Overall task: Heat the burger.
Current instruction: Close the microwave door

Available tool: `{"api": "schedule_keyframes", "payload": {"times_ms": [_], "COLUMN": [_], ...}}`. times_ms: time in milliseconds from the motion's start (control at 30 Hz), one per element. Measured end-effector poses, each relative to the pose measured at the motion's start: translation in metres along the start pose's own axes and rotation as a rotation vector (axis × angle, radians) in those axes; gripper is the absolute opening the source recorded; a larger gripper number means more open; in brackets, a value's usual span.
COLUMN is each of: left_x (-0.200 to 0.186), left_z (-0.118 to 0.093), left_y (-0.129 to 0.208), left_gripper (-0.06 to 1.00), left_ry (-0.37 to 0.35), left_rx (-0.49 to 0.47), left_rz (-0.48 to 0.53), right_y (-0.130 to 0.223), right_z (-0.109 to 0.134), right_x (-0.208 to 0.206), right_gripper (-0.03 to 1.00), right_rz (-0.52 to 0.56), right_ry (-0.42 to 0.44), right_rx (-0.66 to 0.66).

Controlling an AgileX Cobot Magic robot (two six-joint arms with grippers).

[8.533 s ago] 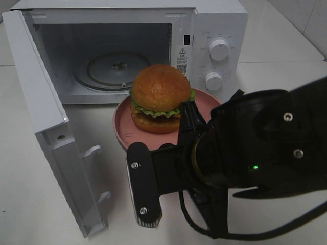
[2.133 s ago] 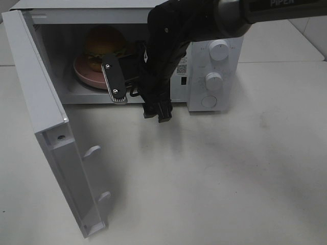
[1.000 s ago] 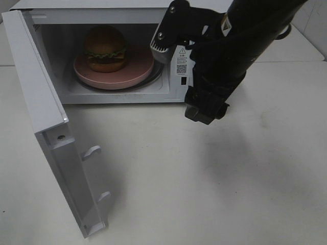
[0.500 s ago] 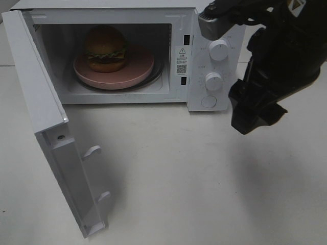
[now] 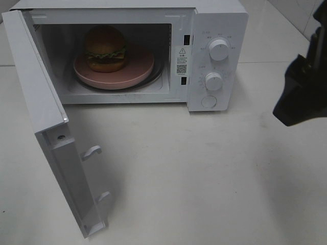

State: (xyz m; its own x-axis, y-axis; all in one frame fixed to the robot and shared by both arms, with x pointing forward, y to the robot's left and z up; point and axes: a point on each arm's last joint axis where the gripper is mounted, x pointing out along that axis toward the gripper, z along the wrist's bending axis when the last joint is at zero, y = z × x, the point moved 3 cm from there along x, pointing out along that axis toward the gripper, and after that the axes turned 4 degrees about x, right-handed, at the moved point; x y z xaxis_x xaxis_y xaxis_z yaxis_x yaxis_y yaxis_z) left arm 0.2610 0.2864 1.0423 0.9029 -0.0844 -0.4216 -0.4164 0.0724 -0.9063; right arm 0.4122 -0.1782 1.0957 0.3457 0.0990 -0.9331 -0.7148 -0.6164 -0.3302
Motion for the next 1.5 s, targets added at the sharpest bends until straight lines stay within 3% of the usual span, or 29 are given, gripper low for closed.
{"api": "schedule_keyframes", "payload": {"times_ms": [400,700,833,1100,1233,1500], "left_x": [0.0,0.0,0.0,0.0,0.0,0.0], "left_z": [0.0,0.0,0.0,0.0,0.0,0.0], "left_y": [0.0,0.0,0.0,0.0,0.0,0.0], "left_gripper": [0.99,0.99,0.99,0.99,0.99,0.99], "left_ry": [0.0,0.0,0.0,0.0,0.0,0.0], "left_rx": [0.0,0.0,0.0,0.0,0.0,0.0], "left_rz": [0.0,0.0,0.0,0.0,0.0,0.0], "right_y": [0.06,0.094,0.113,0.153,0.165,0.187], "right_z": [0.005,-0.018,-0.028,-0.025,-0.02,-0.009], "right_x": [0.029,0.036,0.031,0.025,0.024,0.01], "right_gripper": [0.77,0.77,0.77,0.77,0.77,0.76], "right_rz": [0.089,0.08,0.002,-0.134,-0.185,-0.399], "right_ry": [0.001,0.033,0.068,0.127,0.149,0.207], "right_rx": [0.044,0.276,0.422,0.576,0.603,0.635]}}
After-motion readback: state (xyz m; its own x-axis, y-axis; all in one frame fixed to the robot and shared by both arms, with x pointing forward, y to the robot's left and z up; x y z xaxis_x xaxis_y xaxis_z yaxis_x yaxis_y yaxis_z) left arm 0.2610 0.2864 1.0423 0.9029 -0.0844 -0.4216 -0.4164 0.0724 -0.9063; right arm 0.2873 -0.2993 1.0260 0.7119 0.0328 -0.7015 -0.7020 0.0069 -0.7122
